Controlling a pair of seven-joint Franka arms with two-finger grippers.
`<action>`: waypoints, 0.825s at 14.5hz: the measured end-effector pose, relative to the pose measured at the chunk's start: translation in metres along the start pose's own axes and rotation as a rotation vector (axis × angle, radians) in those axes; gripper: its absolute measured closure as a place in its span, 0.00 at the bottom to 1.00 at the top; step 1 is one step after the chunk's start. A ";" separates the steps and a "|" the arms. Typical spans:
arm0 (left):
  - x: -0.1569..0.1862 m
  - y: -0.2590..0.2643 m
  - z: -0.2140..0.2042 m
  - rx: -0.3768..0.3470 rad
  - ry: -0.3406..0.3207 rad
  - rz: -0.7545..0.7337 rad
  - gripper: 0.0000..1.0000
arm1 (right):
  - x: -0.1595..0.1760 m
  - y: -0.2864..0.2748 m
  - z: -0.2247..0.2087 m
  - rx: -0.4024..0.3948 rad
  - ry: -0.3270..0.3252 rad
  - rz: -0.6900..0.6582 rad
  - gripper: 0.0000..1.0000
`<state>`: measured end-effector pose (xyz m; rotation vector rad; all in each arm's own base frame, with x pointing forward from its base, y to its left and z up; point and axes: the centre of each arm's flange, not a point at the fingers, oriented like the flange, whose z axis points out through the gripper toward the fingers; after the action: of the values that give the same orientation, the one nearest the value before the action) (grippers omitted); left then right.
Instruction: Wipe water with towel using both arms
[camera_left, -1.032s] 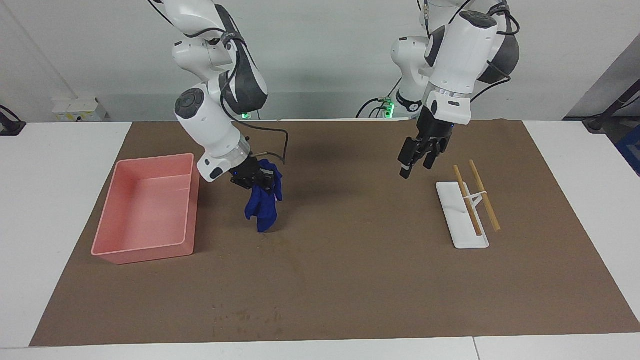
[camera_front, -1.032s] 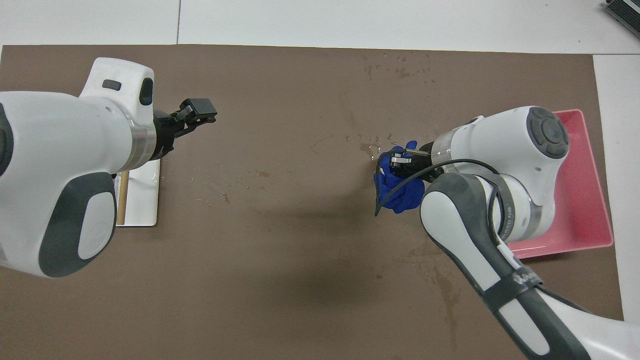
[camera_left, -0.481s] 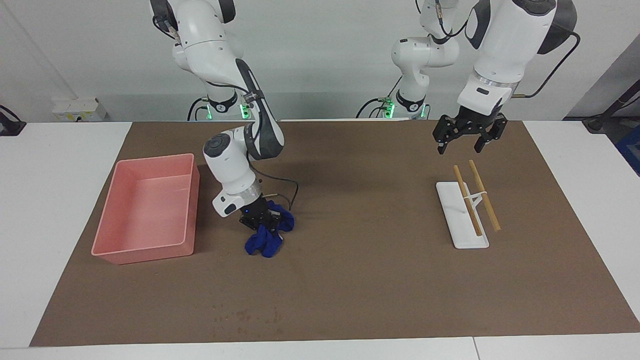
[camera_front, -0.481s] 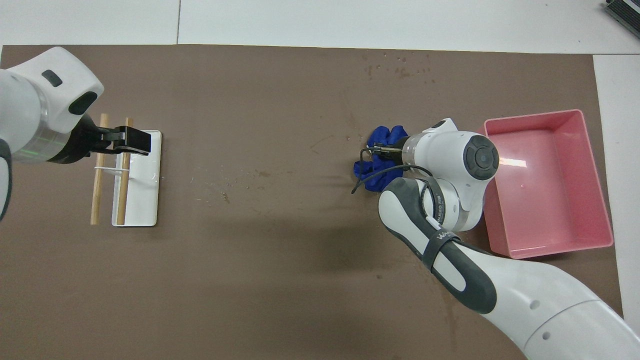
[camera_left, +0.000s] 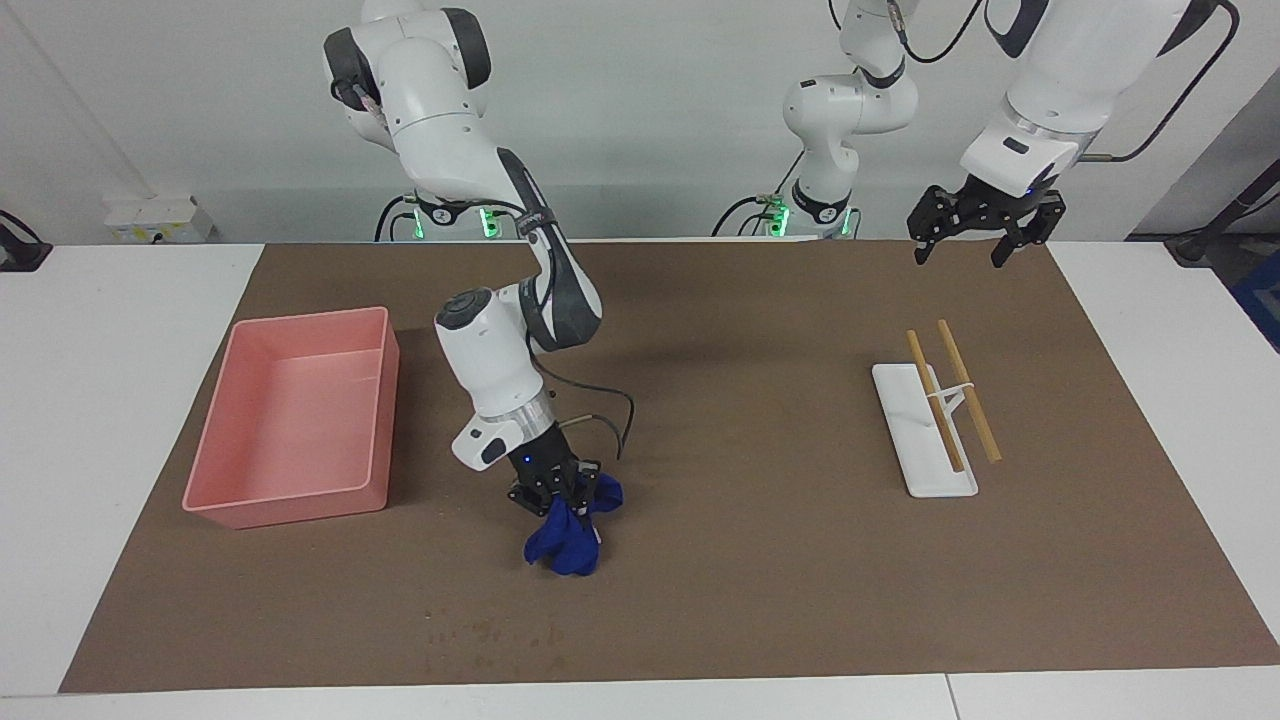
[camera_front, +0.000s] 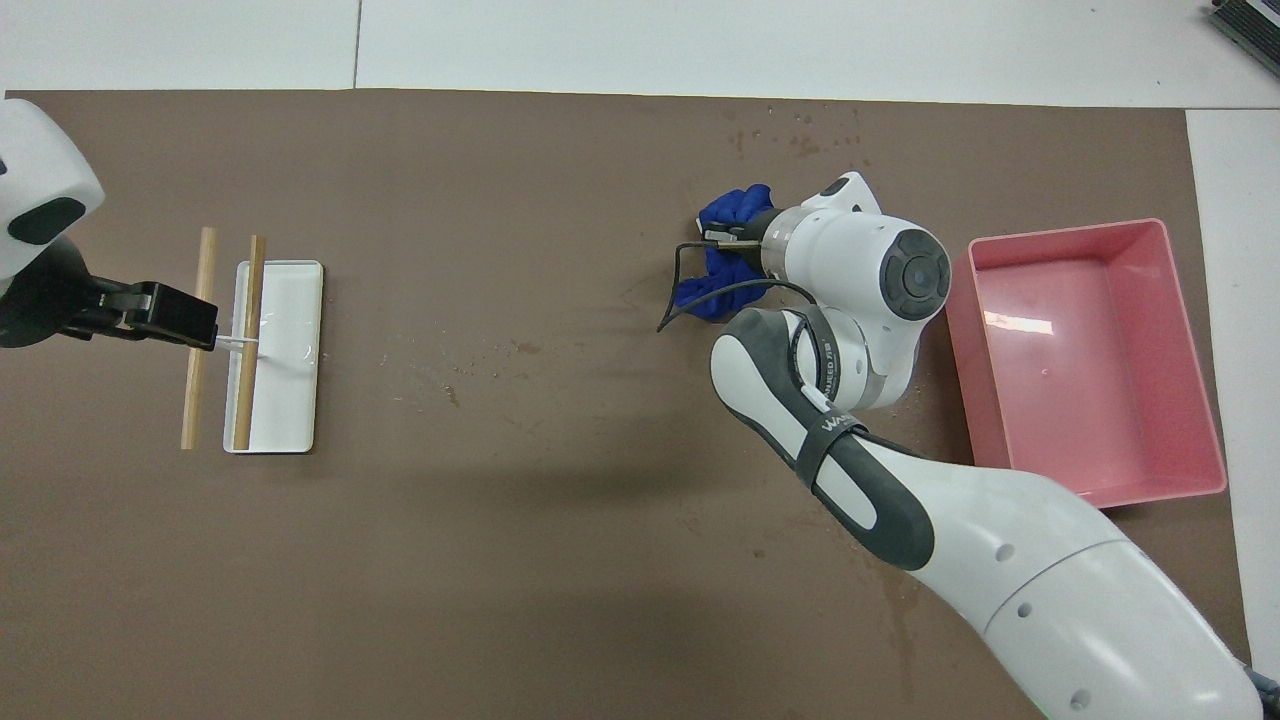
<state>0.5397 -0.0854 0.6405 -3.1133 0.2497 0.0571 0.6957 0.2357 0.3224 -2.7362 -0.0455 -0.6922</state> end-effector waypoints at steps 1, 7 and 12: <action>-0.001 0.003 0.002 0.001 -0.008 0.006 0.00 | 0.007 0.003 0.001 0.001 0.013 -0.037 0.86; 0.004 0.009 0.006 -0.022 0.024 0.008 0.00 | -0.035 0.017 0.033 -0.024 -0.080 -0.070 0.86; 0.008 -0.011 0.009 -0.029 0.053 -0.040 0.00 | -0.049 0.040 0.003 -0.026 -0.301 0.015 0.86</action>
<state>0.5496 -0.0754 0.6309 -3.1506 0.1887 -0.0218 0.6581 0.2013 0.2855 -2.8388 -0.0848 -0.2736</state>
